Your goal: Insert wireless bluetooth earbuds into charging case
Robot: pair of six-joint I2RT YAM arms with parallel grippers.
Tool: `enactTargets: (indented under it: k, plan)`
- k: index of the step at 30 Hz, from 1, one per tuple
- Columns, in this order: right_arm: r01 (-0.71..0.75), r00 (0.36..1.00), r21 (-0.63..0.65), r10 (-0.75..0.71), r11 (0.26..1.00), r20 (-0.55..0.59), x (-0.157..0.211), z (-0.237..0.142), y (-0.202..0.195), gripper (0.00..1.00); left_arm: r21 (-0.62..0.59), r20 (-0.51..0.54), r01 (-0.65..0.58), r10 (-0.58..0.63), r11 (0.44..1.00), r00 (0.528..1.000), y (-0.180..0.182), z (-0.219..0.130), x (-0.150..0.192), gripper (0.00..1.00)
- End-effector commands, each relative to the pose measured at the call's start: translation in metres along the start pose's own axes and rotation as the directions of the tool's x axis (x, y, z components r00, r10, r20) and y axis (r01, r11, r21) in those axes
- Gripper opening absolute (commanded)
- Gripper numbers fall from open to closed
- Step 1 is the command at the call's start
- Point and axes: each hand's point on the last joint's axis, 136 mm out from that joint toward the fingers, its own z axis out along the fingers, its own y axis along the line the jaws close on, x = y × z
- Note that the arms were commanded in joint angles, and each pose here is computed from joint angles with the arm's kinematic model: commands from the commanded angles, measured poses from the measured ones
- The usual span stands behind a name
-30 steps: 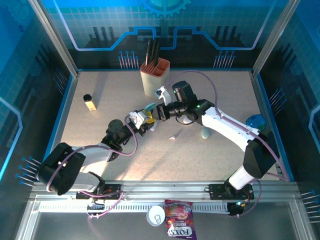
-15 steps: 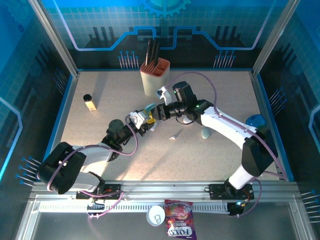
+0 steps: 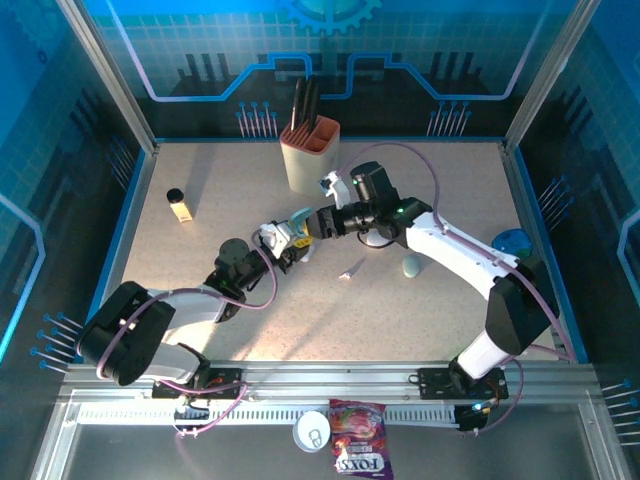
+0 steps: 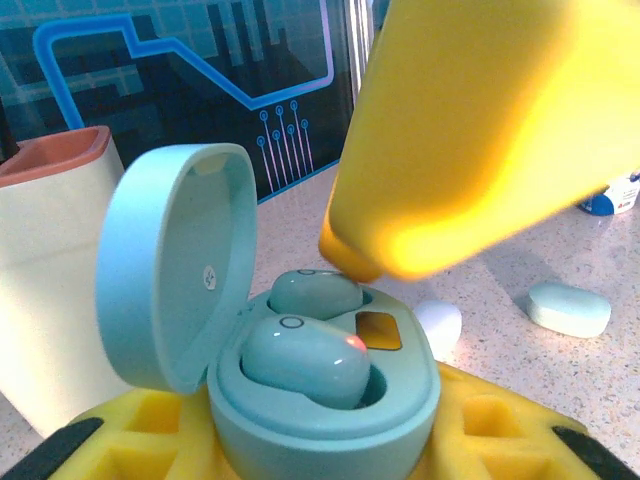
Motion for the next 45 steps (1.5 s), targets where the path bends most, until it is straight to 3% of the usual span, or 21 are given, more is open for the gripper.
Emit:
enactTargets:
  k: [1,6,12,23,31,34,37,45]
  plan:
    - [0.037,0.999,0.016,-0.037,0.999,0.037,-0.003,-0.02,-0.004,0.45,0.025,0.103,-0.035,0.032,0.999,0.994,-0.003,0.005,-0.029,0.3]
    - [0.09,0.993,0.022,-0.091,0.996,0.08,-0.007,-0.041,0.002,0.41,0.07,0.038,-0.069,0.067,0.995,0.997,-0.01,0.006,-0.014,0.3]
    - [0.119,0.987,0.046,-0.124,0.992,0.103,-0.025,-0.049,0.007,0.26,0.151,-0.012,-0.087,0.09,0.985,0.996,-0.024,0.004,-0.003,0.3]
    - [0.109,0.993,0.124,-0.102,0.986,-0.064,-0.014,-0.007,-0.011,0.25,0.193,0.009,-0.05,0.049,0.98,0.999,-0.031,-0.001,-0.018,0.32]
    - [0.126,0.991,0.153,-0.116,0.98,-0.071,0.001,-0.021,-0.008,0.26,0.116,0.052,-0.003,-0.003,0.993,0.999,-0.017,0.0,-0.029,0.29]
    - [0.078,0.997,0.157,-0.076,0.985,-0.015,-0.002,-0.032,-0.007,0.36,0.126,0.091,0.023,-0.034,0.992,0.995,-0.019,-0.001,-0.036,0.29]
    - [-0.047,0.998,0.047,0.044,0.998,0.049,-0.005,-0.041,-0.003,0.51,0.172,0.127,0.051,-0.073,0.984,0.989,-0.025,-0.001,-0.044,0.29]
    - [-0.242,0.957,-0.304,0.279,0.922,0.084,-0.006,-0.05,0.013,0.64,0.221,0.183,0.065,-0.107,0.973,0.977,-0.031,0.0,-0.052,0.29]
